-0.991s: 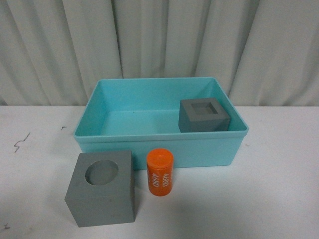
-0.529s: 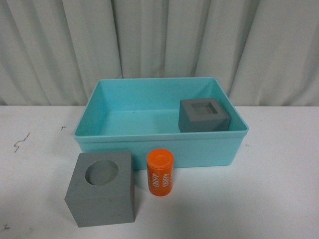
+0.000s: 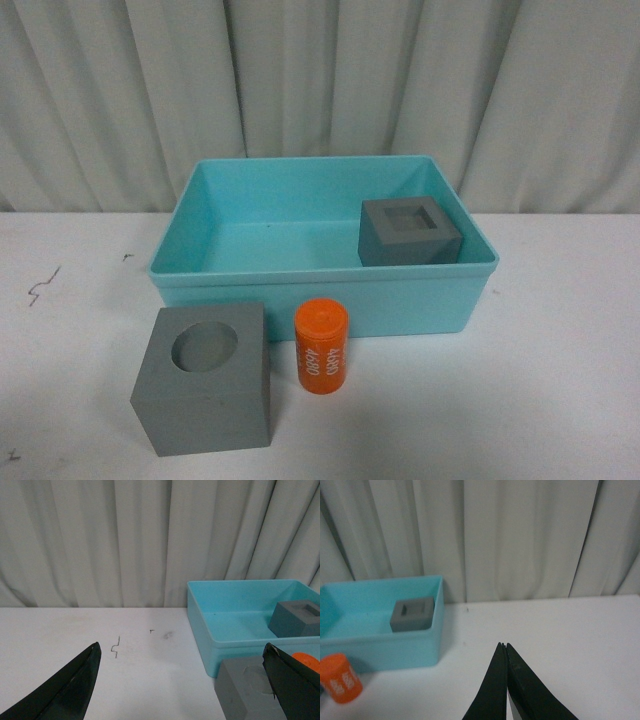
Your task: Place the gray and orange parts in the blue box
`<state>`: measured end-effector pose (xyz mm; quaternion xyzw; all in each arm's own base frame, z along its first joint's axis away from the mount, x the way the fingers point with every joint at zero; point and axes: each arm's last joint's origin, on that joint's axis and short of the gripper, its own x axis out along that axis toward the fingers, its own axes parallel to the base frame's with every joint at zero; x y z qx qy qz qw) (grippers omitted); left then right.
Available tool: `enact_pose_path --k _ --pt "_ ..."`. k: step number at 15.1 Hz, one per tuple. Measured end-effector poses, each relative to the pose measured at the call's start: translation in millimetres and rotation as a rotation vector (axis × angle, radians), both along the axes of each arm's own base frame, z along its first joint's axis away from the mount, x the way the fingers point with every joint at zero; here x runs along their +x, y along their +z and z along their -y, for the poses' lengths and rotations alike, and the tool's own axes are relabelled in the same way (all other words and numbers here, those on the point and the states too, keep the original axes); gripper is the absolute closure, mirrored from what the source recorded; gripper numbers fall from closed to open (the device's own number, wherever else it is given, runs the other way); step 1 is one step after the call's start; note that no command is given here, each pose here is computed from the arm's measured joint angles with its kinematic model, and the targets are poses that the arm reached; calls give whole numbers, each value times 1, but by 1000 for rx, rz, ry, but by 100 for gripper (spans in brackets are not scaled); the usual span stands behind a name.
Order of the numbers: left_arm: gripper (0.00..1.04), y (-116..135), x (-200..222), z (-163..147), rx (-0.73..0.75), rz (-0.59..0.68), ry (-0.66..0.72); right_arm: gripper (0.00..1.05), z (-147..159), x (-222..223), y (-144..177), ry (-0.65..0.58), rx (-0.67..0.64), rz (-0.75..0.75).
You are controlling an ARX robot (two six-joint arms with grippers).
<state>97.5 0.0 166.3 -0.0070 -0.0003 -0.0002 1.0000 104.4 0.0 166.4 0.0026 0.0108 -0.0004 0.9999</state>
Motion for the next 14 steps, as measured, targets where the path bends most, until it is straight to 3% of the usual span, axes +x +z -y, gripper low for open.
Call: enact_pose_path --k 5,12,14 --pt "7 0 0 0 0 0 1 101 0 -7 1 0 -2 30" --pt "7 0 0 0 0 0 0 25 0 -7 1 0 -2 26" --pt "7 0 0 0 0 0 0 8 0 -7 1 1 -2 26"
